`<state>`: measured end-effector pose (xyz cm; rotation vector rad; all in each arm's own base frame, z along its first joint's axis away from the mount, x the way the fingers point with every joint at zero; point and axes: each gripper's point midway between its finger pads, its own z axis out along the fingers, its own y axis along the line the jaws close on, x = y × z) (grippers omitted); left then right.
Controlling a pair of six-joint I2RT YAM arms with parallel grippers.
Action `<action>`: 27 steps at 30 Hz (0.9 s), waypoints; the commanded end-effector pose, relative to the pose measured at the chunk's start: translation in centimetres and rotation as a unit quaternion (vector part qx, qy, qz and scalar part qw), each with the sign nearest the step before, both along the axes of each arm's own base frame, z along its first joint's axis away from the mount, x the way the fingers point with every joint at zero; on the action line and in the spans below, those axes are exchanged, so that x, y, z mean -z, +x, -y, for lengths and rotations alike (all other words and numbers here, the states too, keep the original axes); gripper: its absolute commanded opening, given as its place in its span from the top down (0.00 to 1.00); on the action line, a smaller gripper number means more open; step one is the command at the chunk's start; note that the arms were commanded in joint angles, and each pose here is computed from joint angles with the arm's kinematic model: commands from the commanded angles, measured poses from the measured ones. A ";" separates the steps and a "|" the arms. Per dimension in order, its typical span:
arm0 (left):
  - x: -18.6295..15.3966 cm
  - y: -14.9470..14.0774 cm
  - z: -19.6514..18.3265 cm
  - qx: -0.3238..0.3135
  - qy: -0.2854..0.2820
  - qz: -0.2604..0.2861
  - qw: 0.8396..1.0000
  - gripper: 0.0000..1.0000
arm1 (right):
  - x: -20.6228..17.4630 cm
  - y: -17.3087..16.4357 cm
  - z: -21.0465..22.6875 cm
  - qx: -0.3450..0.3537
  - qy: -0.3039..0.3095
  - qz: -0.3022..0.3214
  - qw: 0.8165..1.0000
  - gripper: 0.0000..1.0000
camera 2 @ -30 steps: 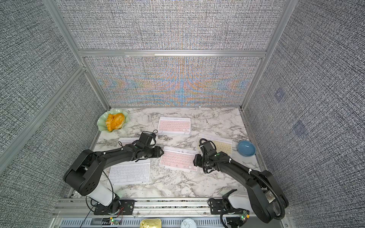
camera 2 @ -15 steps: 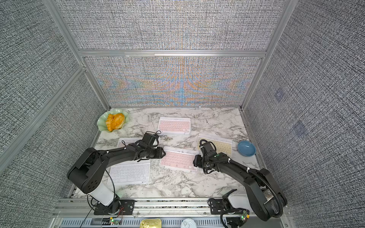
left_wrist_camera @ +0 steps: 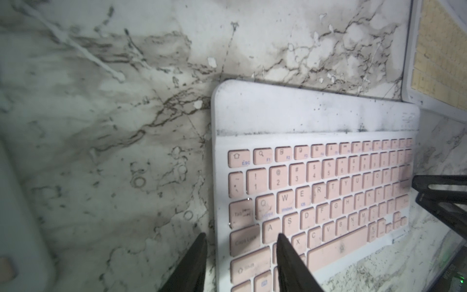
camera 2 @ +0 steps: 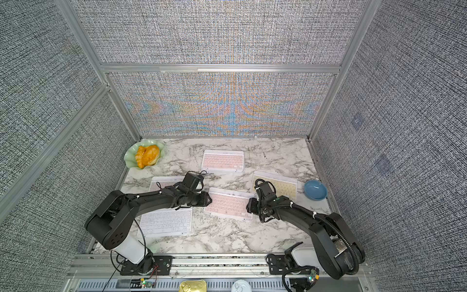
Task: Stack the numeric keypads
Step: Pick up the numeric keypad from the center of the board.
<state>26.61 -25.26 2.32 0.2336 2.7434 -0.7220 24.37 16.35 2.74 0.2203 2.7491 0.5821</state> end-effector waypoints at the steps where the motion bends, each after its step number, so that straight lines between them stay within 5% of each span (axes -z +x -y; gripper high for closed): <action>1: 0.3 -0.4 0.3 0.002 -0.002 -0.009 1.000 0.53 | 0.3 -0.1 -0.2 0.012 0.009 -0.010 1.000 0.43; 18: 1.7 -1.7 1.1 0.012 0.002 -0.028 1.000 0.54 | -0.2 0.4 -1.6 0.013 0.080 -0.007 0.997 0.43; 27: 1.6 -1.9 0.0 0.006 0.027 -0.027 0.999 0.54 | 0.3 0.3 0.0 0.020 0.037 -0.010 0.999 0.43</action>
